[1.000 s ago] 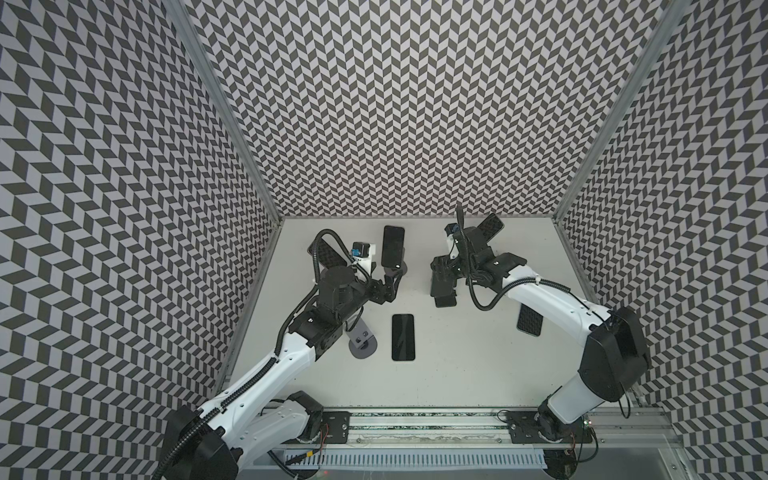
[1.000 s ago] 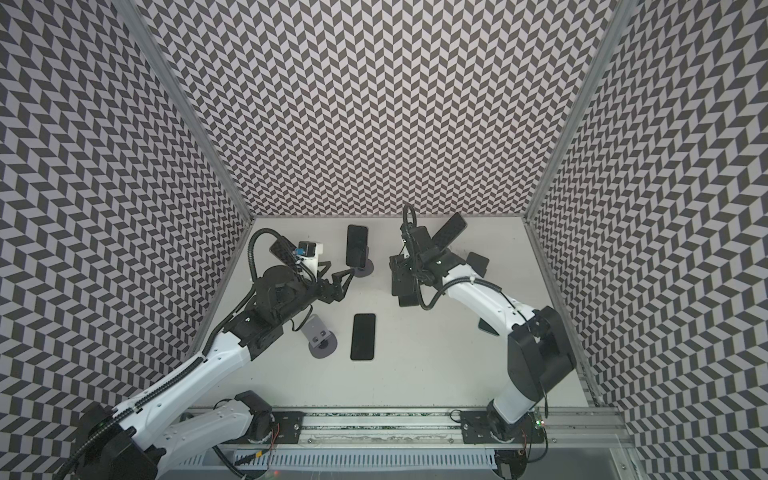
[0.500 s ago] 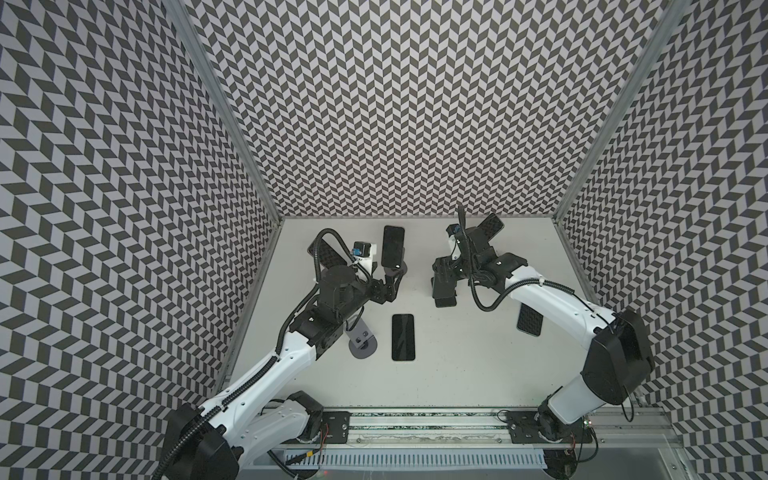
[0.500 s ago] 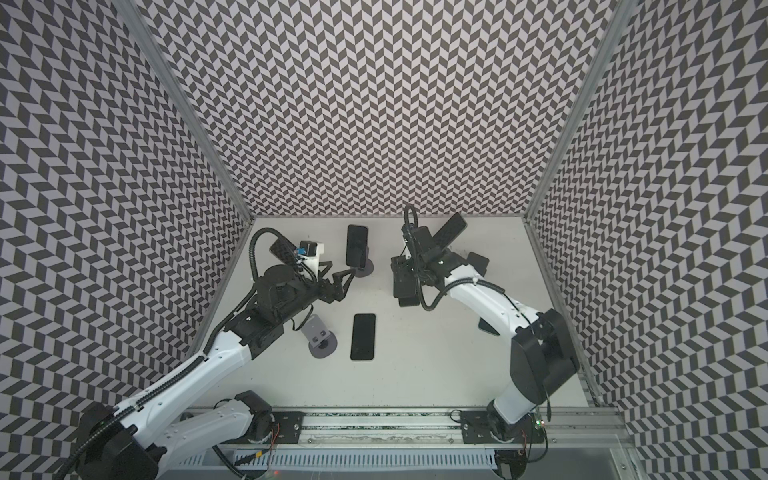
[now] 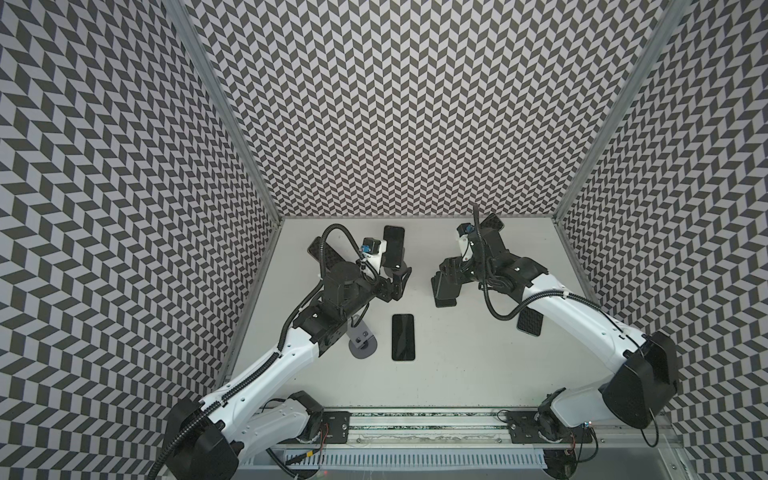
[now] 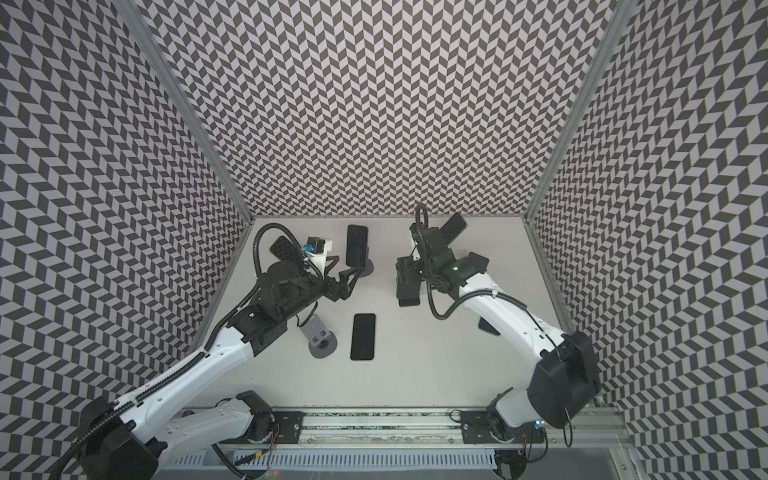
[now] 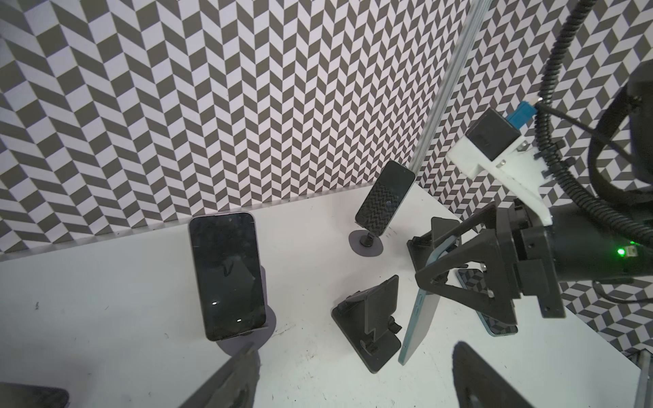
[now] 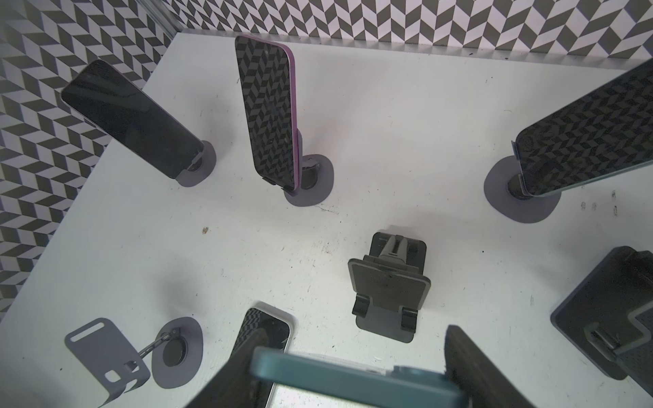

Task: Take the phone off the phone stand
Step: 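Pull the teal-edged phone up out of its stand with the right gripper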

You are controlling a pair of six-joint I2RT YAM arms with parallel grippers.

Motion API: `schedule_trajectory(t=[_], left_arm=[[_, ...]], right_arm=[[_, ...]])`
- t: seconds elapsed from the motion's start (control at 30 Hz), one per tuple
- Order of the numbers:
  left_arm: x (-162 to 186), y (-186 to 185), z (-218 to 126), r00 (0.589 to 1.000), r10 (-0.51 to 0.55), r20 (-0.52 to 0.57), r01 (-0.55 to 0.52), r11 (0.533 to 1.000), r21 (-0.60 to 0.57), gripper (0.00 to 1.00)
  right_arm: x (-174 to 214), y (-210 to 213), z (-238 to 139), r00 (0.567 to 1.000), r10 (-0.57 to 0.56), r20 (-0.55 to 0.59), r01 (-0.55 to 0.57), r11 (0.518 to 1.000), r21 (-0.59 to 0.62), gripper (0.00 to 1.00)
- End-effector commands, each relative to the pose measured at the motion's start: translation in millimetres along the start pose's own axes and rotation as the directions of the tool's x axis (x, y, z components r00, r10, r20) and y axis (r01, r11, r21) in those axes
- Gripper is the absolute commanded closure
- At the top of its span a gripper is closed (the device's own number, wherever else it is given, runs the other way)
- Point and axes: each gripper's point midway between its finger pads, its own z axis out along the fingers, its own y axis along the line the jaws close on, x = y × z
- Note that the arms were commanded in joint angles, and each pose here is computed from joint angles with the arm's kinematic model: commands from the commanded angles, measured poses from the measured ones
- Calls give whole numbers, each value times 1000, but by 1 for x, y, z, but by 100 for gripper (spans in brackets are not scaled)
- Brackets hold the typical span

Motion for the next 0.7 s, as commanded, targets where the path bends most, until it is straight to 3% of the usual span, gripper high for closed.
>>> schedule_trajectory(t=[0.0,0.67], left_arm=[[-15,-16,2,998,51,28,-52,998,44,15],[1,-87,15,980,199,14,-195,943,269,15]], right_arm=[[-8,1,-18,998,31,51,-30,999,-21,50],[65,-29,-55,988,147,-46,-145,989,41,50]])
